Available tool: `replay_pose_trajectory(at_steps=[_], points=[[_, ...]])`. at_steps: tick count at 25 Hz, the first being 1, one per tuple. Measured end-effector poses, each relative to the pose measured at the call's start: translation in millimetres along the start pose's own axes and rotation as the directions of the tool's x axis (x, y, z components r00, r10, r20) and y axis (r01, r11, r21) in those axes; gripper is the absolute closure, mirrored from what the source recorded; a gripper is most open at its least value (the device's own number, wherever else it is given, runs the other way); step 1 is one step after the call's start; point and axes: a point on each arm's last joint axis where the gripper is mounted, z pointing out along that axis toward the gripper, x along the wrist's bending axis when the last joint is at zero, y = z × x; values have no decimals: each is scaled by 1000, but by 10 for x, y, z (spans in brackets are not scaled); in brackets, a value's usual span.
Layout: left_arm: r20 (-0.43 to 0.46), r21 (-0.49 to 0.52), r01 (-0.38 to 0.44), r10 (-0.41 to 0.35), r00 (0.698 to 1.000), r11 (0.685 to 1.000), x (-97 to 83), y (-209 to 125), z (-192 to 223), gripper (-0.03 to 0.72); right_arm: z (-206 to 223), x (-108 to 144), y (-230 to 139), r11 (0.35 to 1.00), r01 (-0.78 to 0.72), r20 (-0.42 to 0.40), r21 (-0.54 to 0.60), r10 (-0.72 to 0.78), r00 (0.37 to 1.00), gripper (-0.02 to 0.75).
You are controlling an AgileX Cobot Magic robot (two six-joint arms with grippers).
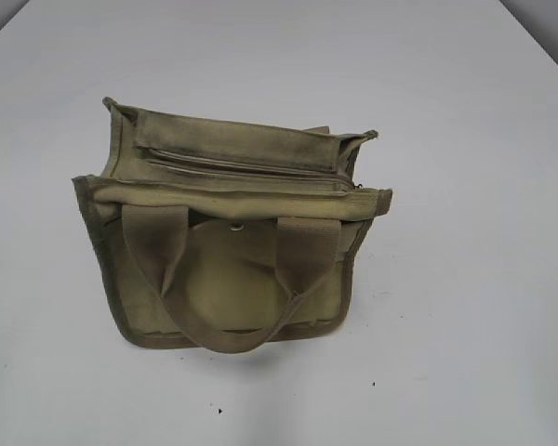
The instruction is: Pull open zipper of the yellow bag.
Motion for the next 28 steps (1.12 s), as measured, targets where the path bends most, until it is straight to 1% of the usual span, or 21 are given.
replay_pose_trajectory(at_steps=[2, 4, 7, 9, 28], points=[[-28, 0, 14, -14, 1000, 1000, -2, 0, 0, 186, -44, -5, -27, 998, -42, 61, -37, 44, 997, 144], [-71, -2, 35, -36, 997, 999, -5, -1, -2, 186, -101, 6, -67, 995, -57, 97, -86, 65, 993, 144], [-130, -13, 63, -64, 989, 998, -12, -8, -14, 186, -189, 34, -137, 986, -50, 117, -161, 70, 991, 144], [-156, -16, 76, -78, 985, 997, -14, -8, -15, 186, -198, 38, -145, 984, -50, 118, -170, 70, 991, 144], [-167, -16, 81, -83, 983, 997, -15, -8, -15, 200, -198, 46, -143, 984, -53, 109, -172, 72, 991, 144]])
